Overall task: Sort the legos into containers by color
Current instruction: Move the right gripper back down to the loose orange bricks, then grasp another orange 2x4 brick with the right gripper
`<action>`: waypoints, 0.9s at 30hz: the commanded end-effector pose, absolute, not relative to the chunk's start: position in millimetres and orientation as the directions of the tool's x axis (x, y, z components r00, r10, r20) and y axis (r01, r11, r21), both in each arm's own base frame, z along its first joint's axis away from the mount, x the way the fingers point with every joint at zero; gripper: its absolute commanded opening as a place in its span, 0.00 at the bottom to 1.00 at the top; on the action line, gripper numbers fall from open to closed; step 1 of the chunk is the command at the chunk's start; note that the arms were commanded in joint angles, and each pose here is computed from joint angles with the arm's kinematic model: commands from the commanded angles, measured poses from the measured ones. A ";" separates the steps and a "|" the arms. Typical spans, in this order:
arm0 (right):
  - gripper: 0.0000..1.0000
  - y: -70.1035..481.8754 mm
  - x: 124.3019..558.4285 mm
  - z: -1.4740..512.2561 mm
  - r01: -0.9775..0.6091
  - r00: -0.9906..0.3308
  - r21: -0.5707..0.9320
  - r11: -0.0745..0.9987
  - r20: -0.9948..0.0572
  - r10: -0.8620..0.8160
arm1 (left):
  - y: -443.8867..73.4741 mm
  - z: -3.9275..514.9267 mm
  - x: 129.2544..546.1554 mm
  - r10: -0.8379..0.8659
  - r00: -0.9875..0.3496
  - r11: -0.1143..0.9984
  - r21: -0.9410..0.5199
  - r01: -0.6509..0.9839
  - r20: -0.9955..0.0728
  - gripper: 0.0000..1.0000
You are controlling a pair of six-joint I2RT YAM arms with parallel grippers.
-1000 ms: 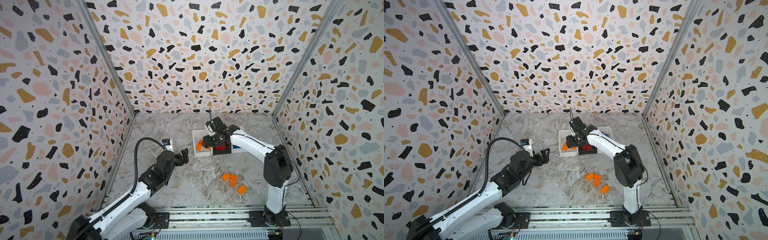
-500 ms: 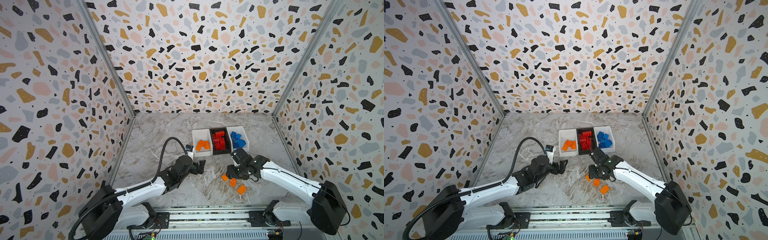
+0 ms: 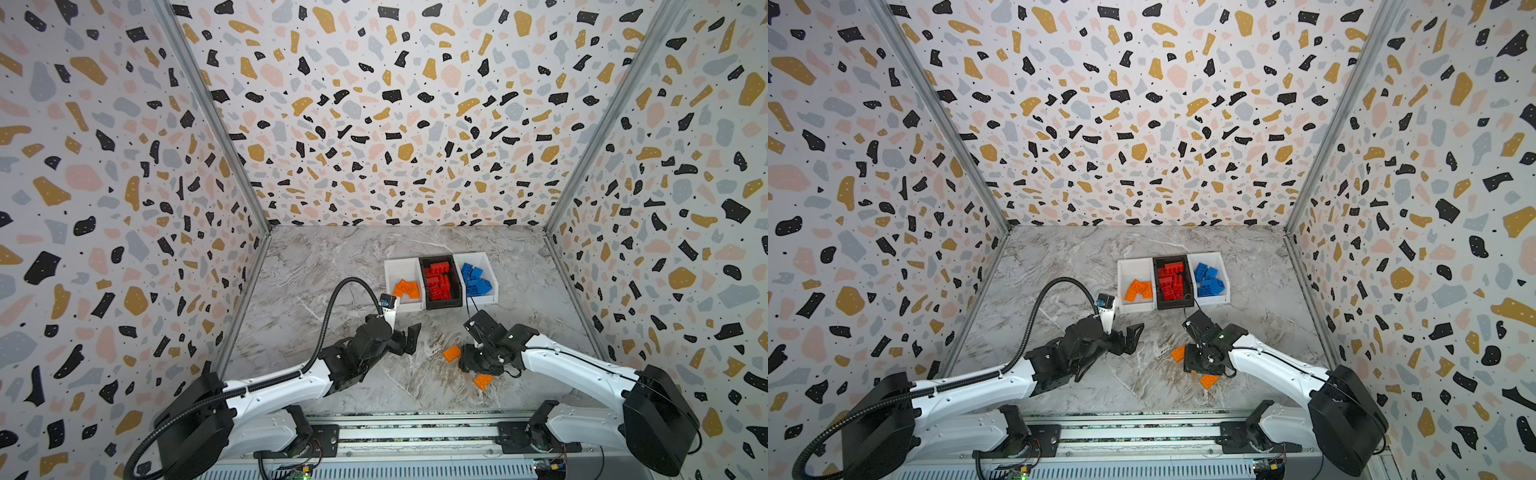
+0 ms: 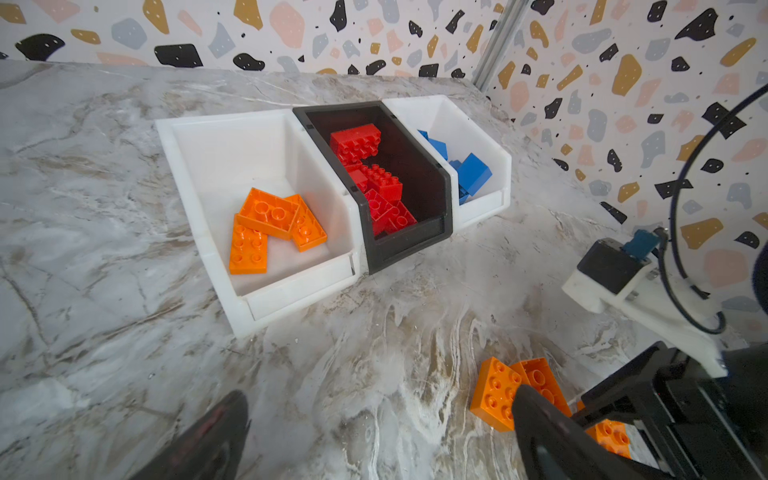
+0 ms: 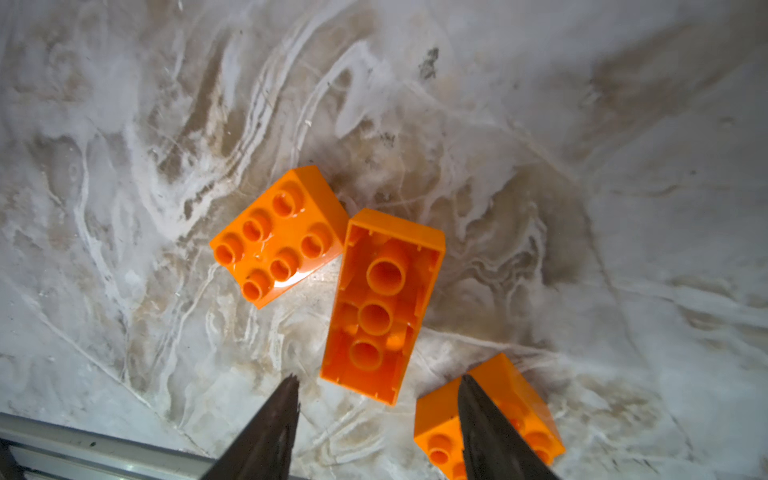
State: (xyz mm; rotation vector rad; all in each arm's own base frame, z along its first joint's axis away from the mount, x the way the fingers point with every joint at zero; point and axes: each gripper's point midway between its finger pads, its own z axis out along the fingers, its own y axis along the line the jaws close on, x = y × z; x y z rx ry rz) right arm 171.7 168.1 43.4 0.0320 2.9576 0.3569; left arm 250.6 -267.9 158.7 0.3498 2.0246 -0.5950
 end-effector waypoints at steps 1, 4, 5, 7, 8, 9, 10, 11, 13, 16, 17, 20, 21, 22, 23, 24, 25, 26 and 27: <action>0.62 174.5 179.9 42.7 0.006 -0.984 0.244 0.970 -0.173 0.049 | -263.4 164.9 252.5 0.012 -0.478 0.855 -0.239 0.461 -0.879 1.00; 0.61 177.0 183.3 37.2 0.002 -0.985 0.235 0.972 -0.166 0.042 | -261.8 164.7 252.4 0.017 -0.478 0.858 -0.232 0.458 -0.878 1.00; 0.60 176.3 182.8 33.2 0.005 -0.987 0.224 0.975 -0.155 0.040 | -261.4 164.7 252.2 0.018 -0.477 0.858 -0.231 0.458 -0.879 1.00; 0.55 174.3 183.4 28.1 0.011 -0.989 0.199 0.980 -0.140 0.039 | -260.6 164.6 251.9 0.021 -0.478 0.860 -0.228 0.457 -0.878 1.00; 0.47 173.1 184.1 27.1 0.013 -0.990 0.184 0.983 -0.137 0.039 | -259.8 164.6 251.7 0.022 -0.477 0.861 -0.226 0.456 -0.879 1.00; 0.42 172.6 184.5 26.6 0.014 -0.990 0.176 0.984 -0.133 0.038 | -259.3 164.9 251.8 0.021 -0.477 0.862 -0.226 0.454 -0.879 1.00; 0.37 171.4 185.3 27.0 0.017 -0.991 0.164 0.986 -0.131 0.039 | -258.6 164.8 251.6 0.023 -0.476 0.863 -0.223 0.454 -0.879 1.00; 0.34 170.2 185.5 28.4 0.019 -0.991 0.152 0.988 -0.129 0.039 | -257.7 163.8 251.8 0.024 -0.478 0.865 -0.221 0.450 -0.878 1.00; 0.29 170.3 186.6 35.1 0.013 -0.991 0.143 0.990 -0.128 0.032 | -255.7 162.0 252.0 0.029 -0.481 0.871 -0.214 0.442 -0.876 1.00; 0.29 176.0 195.0 60.5 -0.012 -0.986 0.150 0.989 -0.163 0.013 | -253.1 160.2 251.4 0.027 -0.485 0.875 -0.214 0.434 -0.874 1.00; 0.29 179.8 200.3 71.5 -0.026 -0.983 0.158 0.987 -0.184 0.004 | -251.9 160.7 251.2 0.020 -0.483 0.876 -0.218 0.431 -0.875 1.00; 0.29 200.8 223.3 102.9 -0.093 -0.966 0.199 0.975 -0.254 -0.040 | -246.1 160.7 250.7 0.012 -0.481 0.884 -0.215 0.414 -0.877 1.00; 0.29 209.4 231.8 111.4 -0.118 -0.960 0.212 0.970 -0.274 -0.056 | -243.4 161.1 250.9 0.009 -0.479 0.889 -0.212 0.407 -0.878 1.00; 0.29 218.7 241.9 118.4 -0.142 -0.954 0.216 0.966 -0.291 -0.076 | -240.6 162.2 250.9 0.006 -0.475 0.893 -0.209 0.399 -0.880 1.00; 0.29 229.8 253.3 126.1 -0.167 -0.947 0.224 0.960 -0.308 -0.093 | -237.8 163.4 251.0 0.003 -0.470 0.897 -0.206 0.392 -0.882 1.00; 0.29 239.5 262.2 131.4 -0.191 -0.941 0.230 0.954 -0.319 -0.111 | -235.3 164.4 251.1 0.001 -0.467 0.901 -0.202 0.385 -0.884 1.00; 0.29 251.6 272.7 135.8 -0.217 -0.935 0.238 0.947 -0.330 -0.132 | -231.9 166.6 251.3 -0.002 -0.461 0.906 -0.197 0.375 -0.887 1.00; 0.29 263.0 282.9 139.3 -0.242 -0.929 0.244 0.939 -0.339 -0.151 | -228.0 168.6 251.7 -0.006 -0.455 0.912 -0.192 0.363 -0.890 1.00; 0.29 272.6 291.8 143.1 -0.261 -0.922 0.250 0.932 -0.351 -0.164 | -225.0 169.9 251.7 -0.008 -0.452 0.916 -0.187 0.354 -0.892 1.00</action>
